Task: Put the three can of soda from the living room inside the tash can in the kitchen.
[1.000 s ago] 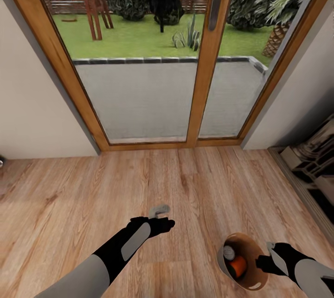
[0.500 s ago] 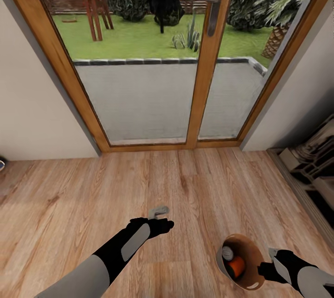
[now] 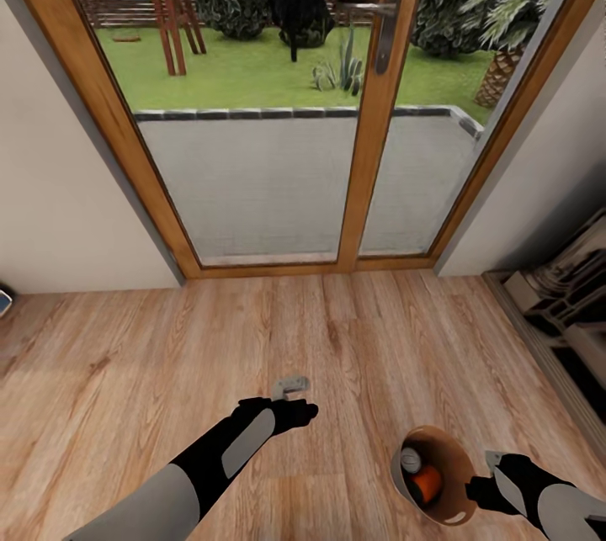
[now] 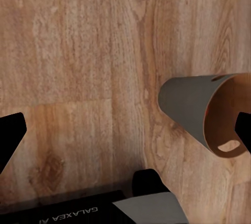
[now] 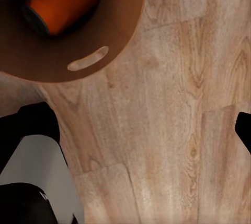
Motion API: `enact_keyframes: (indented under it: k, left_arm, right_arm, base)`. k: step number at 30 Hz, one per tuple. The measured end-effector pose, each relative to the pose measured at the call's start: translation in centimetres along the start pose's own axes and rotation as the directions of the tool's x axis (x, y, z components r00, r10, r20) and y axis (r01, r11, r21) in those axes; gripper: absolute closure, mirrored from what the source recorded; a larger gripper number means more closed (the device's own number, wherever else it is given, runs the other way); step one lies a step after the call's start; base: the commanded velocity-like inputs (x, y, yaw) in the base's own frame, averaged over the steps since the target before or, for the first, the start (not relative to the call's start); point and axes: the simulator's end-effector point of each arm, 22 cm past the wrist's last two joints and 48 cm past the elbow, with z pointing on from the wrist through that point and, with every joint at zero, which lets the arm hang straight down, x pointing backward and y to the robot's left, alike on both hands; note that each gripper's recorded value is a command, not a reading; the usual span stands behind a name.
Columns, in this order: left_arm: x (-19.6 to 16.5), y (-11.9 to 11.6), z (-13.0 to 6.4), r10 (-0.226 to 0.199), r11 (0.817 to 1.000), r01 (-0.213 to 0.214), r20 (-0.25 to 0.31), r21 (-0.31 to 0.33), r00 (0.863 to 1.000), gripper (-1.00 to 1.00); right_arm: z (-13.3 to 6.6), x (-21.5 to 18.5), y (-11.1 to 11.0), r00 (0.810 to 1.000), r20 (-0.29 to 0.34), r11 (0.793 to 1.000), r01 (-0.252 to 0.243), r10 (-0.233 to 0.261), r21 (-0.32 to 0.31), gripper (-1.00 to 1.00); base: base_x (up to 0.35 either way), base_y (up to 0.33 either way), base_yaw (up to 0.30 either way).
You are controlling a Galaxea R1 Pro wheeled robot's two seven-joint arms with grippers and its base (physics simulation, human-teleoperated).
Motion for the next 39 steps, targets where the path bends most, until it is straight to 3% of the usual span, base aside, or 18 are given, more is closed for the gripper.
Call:
enact_keyframes:
  k: [20, 29, 39]
  left_arm:
    - [-0.4, -1.1, -2.7, 0.001, 1.000, -0.001, -0.001, -0.001, 1.000, -1.00]
    - [-0.6, -1.5, -3.9, 0.000, 1.000, 0.000, 0.001, -0.001, 1.000, -1.00]
    - [-1.0, -2.0, -5.1, -0.001, 1.000, 0.001, 0.010, -0.002, 1.000, -1.00]
  right_arm:
    - [-2.3, 2.8, -0.8, 0.999, -0.033, 1.000, 0.007, -0.007, 0.003, -1.00]
    - [-3.1, 4.3, 0.0, 0.999, -0.051, 1.000, 0.015, -0.016, -0.010, -1.00]
    - [-4.2, 3.6, 0.1, 1.000, 0.025, 1.000, 0.018, -0.017, -0.016, -1.00]
  base:
    - [0.000, 0.000, 0.000]
    - [0.000, 0.000, 0.000]
    - [0.000, 0.000, 0.000]
